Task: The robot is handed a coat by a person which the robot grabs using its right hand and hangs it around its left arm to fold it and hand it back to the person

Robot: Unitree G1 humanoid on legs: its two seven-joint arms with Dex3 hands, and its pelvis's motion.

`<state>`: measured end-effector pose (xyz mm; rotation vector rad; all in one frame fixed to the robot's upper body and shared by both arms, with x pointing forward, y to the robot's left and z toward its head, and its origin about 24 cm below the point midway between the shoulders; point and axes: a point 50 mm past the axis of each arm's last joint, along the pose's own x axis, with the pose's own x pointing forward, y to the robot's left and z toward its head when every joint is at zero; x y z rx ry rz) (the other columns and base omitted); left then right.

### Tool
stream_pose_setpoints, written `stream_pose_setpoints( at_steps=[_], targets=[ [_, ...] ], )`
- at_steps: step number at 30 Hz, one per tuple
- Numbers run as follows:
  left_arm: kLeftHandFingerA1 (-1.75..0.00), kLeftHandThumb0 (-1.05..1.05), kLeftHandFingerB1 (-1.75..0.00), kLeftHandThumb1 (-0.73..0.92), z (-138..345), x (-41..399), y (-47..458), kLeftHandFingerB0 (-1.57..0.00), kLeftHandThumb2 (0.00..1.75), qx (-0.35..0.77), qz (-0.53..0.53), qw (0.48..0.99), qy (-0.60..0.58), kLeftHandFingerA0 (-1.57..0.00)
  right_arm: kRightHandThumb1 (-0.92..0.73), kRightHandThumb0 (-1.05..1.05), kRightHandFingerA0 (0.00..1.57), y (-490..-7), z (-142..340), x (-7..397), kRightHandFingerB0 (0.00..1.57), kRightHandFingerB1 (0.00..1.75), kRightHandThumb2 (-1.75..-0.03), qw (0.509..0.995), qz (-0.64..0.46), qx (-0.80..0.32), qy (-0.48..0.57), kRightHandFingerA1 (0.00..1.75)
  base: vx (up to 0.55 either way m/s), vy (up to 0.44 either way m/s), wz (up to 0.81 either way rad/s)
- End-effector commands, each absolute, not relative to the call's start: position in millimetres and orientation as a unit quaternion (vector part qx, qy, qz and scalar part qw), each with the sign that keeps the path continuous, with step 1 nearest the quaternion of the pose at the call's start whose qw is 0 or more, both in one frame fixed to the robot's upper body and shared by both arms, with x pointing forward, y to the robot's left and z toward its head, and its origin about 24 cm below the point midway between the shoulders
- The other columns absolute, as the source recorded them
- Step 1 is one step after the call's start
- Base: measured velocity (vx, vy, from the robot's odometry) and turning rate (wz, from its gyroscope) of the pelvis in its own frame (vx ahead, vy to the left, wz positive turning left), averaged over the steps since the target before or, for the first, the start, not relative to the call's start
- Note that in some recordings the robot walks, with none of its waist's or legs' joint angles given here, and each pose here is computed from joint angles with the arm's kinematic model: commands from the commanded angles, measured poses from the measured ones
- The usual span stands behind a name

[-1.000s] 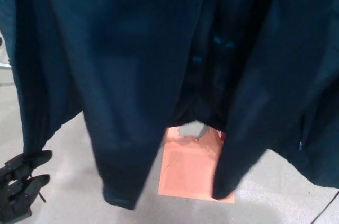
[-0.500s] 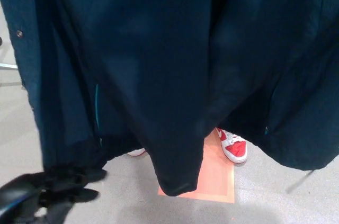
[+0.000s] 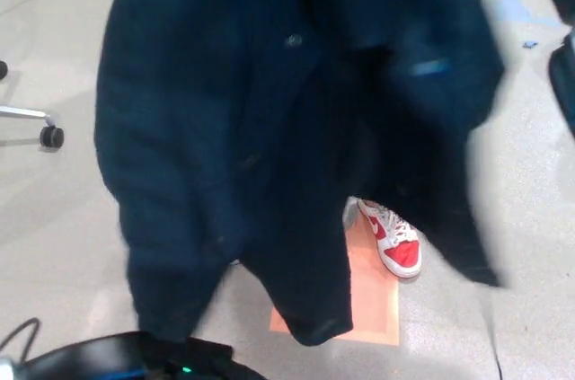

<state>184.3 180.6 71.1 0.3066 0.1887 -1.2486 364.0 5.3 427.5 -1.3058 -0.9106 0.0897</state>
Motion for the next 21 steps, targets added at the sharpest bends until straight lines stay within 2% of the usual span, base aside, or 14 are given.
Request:
stream_pose_setpoints(
  at_steps=[1,2,3,4,6,7,8,10,12,13,15,17,20,21],
  targets=[
    [-0.40,-0.74,-0.38,0.92,61.6,191.4,162.5,-0.26,0.73,0.148,-0.600,0.777,0.119,-0.29,-0.77,-0.38,0.89,26.4,441.0,346.5,0.77,0.55,-0.63,0.695,0.054,-0.555,-0.453,1.17,0.00,0.000,0.00],
    [-0.41,-0.76,-0.39,0.92,56.8,197.7,156.6,-0.25,0.71,0.147,-0.601,0.777,0.118,-0.28,-0.80,-0.37,0.85,30.8,440.9,344.2,0.72,0.55,-0.63,0.694,0.061,-0.553,-0.457,1.27,0.00,0.000,0.00],
    [-0.41,-0.75,-0.40,0.92,54.1,202.9,150.1,-0.25,0.74,0.150,-0.602,0.775,0.118,-0.29,-0.73,-0.26,0.81,36.2,440.1,341.1,0.78,1.18,-0.65,0.687,0.069,-0.553,-0.467,1.61,0.00,0.000,0.00],
    [-0.42,-0.75,-0.40,0.92,52.4,206.6,145.7,-0.25,0.75,0.152,-0.602,0.775,0.117,-0.30,-0.72,-0.25,0.81,39.9,439.8,338.9,0.84,0.96,-0.65,0.681,0.075,-0.554,-0.472,1.59,0.00,0.000,0.00],
    [-0.42,-0.76,-0.39,0.92,49.5,211.2,140.8,-0.24,0.72,0.152,-0.600,0.777,0.118,-0.30,-0.72,-0.23,0.86,43.8,439.7,336.5,0.86,0.90,-0.61,0.676,0.081,-0.556,-0.477,1.56,0.00,0.000,0.00],
    [-0.42,-0.76,-0.39,0.92,46.1,215.2,135.0,-0.24,0.72,0.148,-0.596,0.780,0.121,-0.29,-0.62,-0.34,0.95,48.2,439.4,334.0,0.86,1.11,-0.70,0.673,0.088,-0.555,-0.481,1.55,0.00,0.000,0.00],
    [-0.42,-0.76,-0.39,0.92,44.6,217.7,130.9,-0.24,0.72,0.148,-0.594,0.781,0.124,-0.29,-0.62,-0.34,0.95,51.4,439.2,332.2,0.86,1.11,-0.70,0.673,0.095,-0.553,-0.482,1.55,0.00,0.000,0.00],
    [-0.40,-0.80,-0.38,0.92,42.2,220.3,125.4,-0.26,0.69,0.141,-0.591,0.784,0.127,-0.31,-0.72,-0.28,0.90,54.9,438.3,330.3,0.88,0.85,-0.66,0.674,0.104,-0.548,-0.484,1.50,0.00,0.000,0.00],
    [-0.40,-0.77,-0.38,0.92,41.1,221.1,118.2,-0.27,0.69,0.129,-0.588,0.788,0.130,-0.32,-0.75,-0.29,0.88,60.1,436.1,327.4,0.85,0.84,-0.66,0.675,0.117,-0.536,-0.493,1.48,0.00,0.000,0.00],
    [-0.40,-0.76,-0.38,0.92,41.7,222.3,113.4,-0.25,0.72,0.134,-0.591,0.785,0.127,-0.31,-0.77,-0.32,0.85,62.4,434.8,326.7,0.81,0.68,-0.63,0.678,0.123,-0.532,-0.492,1.19,0.00,0.000,0.00],
    [-0.40,-0.74,-0.38,0.92,45.3,233.7,100.1,-0.27,0.73,0.153,-0.587,0.788,0.107,-0.32,-0.75,-0.31,0.95,71.0,435.7,320.8,0.90,0.80,-0.63,0.690,0.151,-0.513,-0.488,1.23,0.00,0.000,0.00],
    [-0.39,-0.72,-0.38,0.92,44.6,242.5,91.2,-0.26,0.71,0.146,-0.574,0.800,0.100,-0.30,-0.78,-0.33,1.01,81.2,435.6,313.6,0.88,0.59,-0.63,0.696,0.176,-0.495,-0.490,0.69,0.00,0.000,0.00],
    [-0.38,-0.74,-0.37,0.92,40.3,245.7,75.9,-0.22,0.67,0.122,-0.565,0.810,0.097,-0.26,-0.81,-0.37,0.97,92.8,431.3,306.8,0.84,0.57,-0.64,0.703,0.214,-0.475,-0.483,0.64,0.00,0.000,0.00],
    [-0.37,-0.75,-0.35,0.92,41.6,251.2,67.9,-0.17,0.67,0.118,-0.560,0.815,0.093,-0.20,-0.79,-0.35,0.90,98.4,429.6,302.0,0.80,0.57,-0.63,0.700,0.233,-0.468,-0.487,0.74,0.00,0.000,0.00]
  ],
)
